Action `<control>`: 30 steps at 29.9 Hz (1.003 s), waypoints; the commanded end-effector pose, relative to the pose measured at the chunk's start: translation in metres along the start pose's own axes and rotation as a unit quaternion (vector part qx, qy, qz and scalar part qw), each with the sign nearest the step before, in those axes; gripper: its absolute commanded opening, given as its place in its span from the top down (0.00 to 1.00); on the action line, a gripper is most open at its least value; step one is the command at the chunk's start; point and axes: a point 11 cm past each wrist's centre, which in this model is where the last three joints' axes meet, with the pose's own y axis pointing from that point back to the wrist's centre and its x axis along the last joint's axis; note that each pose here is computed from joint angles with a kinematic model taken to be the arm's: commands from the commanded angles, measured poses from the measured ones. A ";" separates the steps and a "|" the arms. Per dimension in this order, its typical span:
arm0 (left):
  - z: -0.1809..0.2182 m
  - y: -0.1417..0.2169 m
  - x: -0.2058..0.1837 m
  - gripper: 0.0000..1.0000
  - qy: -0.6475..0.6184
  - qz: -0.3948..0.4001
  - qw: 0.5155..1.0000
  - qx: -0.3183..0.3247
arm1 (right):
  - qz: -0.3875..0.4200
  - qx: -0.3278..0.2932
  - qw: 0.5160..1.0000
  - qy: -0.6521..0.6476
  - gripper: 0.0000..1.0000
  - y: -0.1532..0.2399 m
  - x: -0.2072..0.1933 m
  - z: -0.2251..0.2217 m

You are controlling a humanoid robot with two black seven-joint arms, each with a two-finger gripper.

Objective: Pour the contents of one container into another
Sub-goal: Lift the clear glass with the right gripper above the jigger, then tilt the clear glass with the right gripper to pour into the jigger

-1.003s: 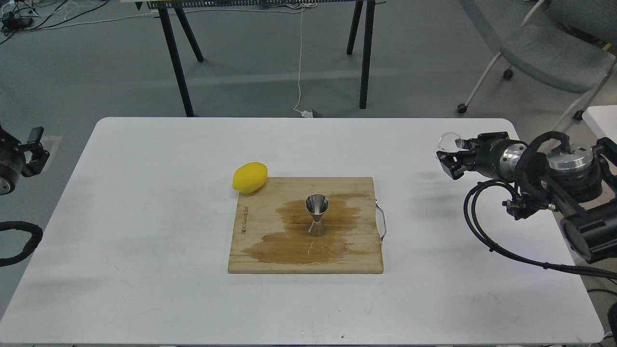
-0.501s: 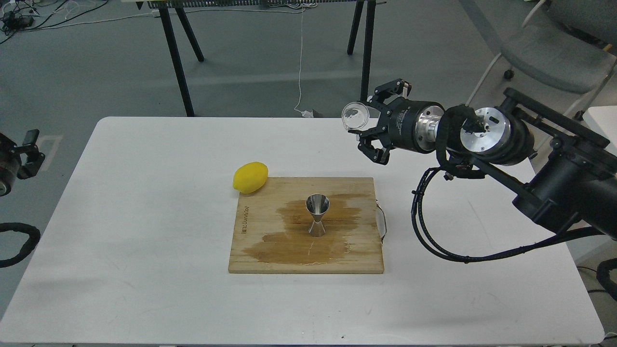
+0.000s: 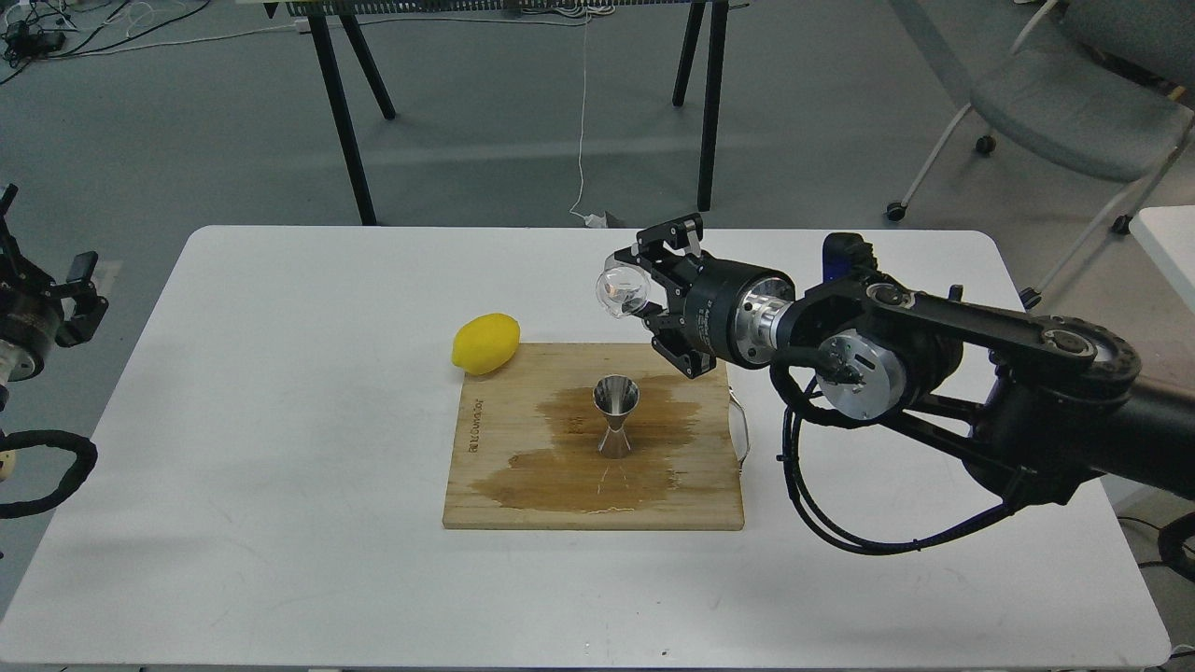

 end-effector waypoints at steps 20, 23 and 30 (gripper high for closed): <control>0.000 0.001 0.001 0.00 -0.001 0.001 1.000 0.001 | 0.002 0.057 0.978 0.202 0.61 0.011 -0.006 0.026; 0.000 0.001 0.001 0.00 -0.001 0.001 1.000 0.001 | 0.001 0.065 0.974 0.218 0.62 0.012 -0.006 0.029; -0.002 0.001 0.001 0.00 0.000 0.001 1.000 0.002 | 0.002 0.084 0.968 0.238 0.62 0.014 -0.005 0.028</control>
